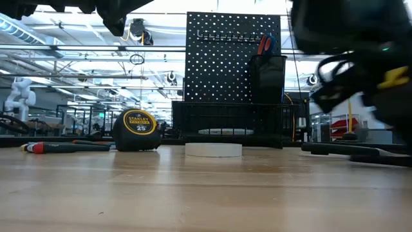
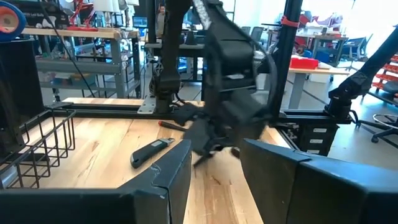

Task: Hang tools onto peg board
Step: Move the black screwdriver to the middle of the table, then put the black cutter into the black wire basket on the peg board

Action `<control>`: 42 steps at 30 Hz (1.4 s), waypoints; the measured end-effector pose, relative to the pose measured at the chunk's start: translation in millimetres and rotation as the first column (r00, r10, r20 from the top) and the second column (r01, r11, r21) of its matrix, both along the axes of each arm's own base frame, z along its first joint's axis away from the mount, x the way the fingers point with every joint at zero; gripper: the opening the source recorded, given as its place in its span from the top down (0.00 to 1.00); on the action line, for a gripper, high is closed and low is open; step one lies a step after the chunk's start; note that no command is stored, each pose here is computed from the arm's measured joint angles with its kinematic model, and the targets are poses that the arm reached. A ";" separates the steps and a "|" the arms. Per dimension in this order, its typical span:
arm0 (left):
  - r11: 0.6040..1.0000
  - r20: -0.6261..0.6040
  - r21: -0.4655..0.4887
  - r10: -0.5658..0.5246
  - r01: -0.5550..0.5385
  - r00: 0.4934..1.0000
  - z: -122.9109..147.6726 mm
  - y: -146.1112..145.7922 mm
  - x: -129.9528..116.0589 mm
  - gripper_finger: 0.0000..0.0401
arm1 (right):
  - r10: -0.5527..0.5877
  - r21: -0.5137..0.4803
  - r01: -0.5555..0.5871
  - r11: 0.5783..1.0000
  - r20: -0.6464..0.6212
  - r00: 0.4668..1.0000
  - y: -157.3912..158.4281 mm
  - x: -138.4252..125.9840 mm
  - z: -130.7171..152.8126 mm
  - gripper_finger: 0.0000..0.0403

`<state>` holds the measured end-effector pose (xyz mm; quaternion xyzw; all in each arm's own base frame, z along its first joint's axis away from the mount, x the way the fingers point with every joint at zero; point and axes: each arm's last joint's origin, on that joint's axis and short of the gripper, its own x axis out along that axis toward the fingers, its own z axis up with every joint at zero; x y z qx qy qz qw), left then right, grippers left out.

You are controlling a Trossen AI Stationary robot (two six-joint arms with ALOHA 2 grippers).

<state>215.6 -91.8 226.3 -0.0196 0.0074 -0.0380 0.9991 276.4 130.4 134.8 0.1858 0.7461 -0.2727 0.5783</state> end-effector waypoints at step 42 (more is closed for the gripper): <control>1.000 -0.021 0.011 0.001 -0.001 1.000 -2.2 0.3 0.1 0.64 | 0.133 -0.144 -0.108 0.984 0.177 0.975 -87.6 15.8 92.9 0.61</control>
